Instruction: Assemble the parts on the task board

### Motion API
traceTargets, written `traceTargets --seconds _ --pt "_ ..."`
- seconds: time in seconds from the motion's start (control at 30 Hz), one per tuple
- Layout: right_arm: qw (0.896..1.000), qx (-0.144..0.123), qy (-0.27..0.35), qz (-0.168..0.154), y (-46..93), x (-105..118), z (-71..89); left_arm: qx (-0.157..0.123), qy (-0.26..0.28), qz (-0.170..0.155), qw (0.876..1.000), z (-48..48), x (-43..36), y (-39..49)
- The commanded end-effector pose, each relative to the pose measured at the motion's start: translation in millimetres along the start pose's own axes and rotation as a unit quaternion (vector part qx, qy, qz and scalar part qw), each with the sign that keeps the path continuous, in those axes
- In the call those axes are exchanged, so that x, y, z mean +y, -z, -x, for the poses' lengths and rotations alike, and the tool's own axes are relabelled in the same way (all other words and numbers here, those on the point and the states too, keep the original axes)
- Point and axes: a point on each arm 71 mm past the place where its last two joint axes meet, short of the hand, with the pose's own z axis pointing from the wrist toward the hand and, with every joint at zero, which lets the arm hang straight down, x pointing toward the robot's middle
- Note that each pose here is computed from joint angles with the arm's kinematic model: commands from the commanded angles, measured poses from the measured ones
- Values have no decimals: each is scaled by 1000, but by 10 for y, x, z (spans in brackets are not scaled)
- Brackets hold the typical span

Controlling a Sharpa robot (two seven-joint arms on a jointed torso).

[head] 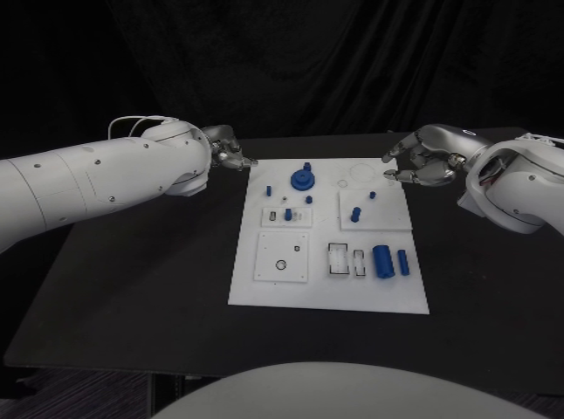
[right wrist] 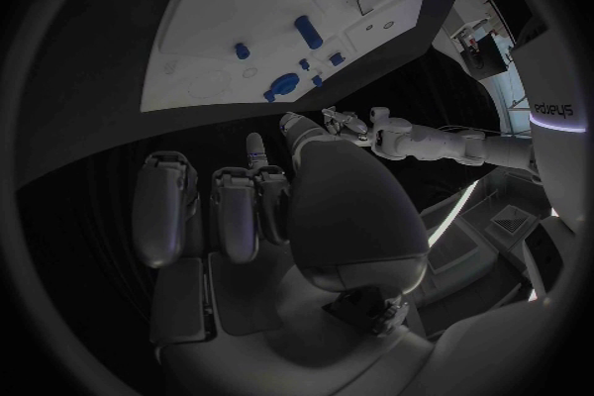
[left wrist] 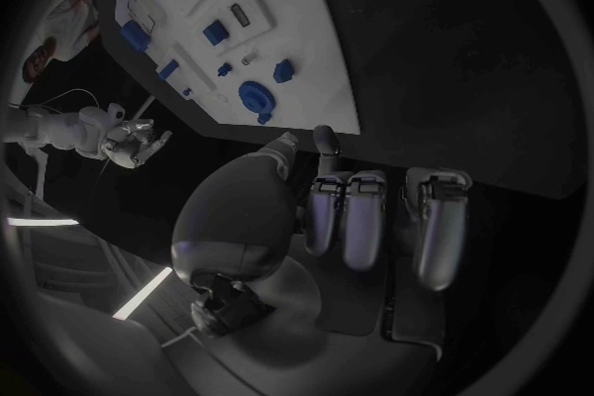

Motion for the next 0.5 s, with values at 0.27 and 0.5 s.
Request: traceTargets --seconds 0.27,0.5 --pt "1000 1 0 -6 0 -13 -14 21 -22 -19 999 -89 -101 13" --pt "1000 1 0 -7 2 -16 -17 33 -23 -33 999 -202 -172 22"
